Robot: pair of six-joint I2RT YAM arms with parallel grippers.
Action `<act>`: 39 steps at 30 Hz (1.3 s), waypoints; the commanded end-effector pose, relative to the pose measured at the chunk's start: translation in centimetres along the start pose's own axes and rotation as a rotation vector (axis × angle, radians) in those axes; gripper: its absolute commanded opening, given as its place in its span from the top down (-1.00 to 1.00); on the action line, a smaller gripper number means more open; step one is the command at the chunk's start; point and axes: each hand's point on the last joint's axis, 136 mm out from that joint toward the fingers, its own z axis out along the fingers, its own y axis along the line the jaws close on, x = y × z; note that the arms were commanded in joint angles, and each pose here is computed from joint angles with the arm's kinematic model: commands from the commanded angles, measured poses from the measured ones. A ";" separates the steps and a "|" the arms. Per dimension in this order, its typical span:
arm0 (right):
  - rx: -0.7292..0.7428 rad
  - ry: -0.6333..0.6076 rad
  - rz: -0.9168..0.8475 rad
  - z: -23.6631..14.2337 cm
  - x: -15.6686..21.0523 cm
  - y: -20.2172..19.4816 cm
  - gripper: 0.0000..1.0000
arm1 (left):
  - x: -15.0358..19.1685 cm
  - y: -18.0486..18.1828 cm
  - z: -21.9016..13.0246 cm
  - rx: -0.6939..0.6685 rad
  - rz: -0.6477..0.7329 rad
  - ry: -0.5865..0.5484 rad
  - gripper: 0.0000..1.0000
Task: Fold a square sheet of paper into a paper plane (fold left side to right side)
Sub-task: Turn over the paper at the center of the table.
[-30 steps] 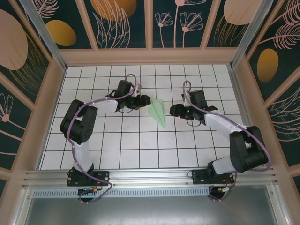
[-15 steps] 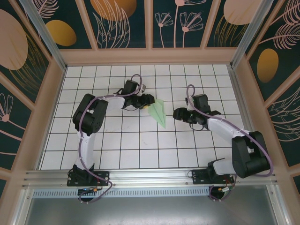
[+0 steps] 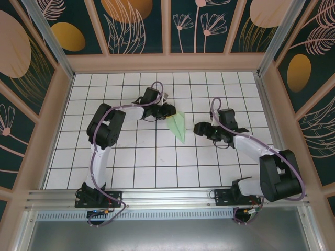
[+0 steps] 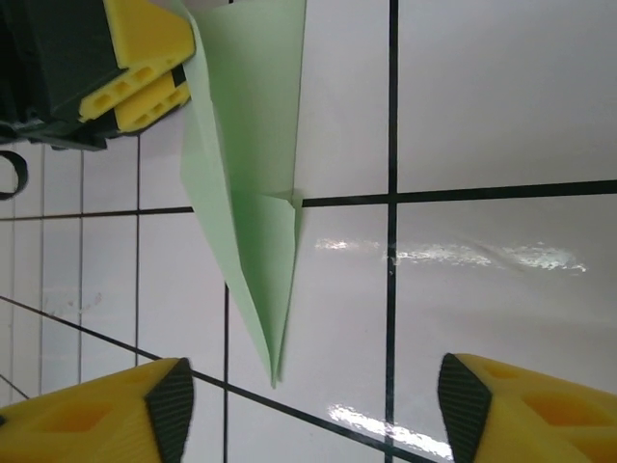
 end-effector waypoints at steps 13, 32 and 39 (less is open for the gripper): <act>-0.398 -0.136 0.024 -3.2 -2.5 4.8 -0.98 | -2.5 -9.5 -5.6 0.126 0.166 -0.107 0.96; -0.856 -0.098 -0.274 -8.0 -4.1 16.6 -0.98 | -1.7 -24.6 -17.7 0.443 0.307 -0.208 0.91; -0.847 -0.082 -0.246 -6.9 -5.3 17.6 -0.90 | -0.4 -26.2 -19.2 0.531 0.326 -0.193 0.90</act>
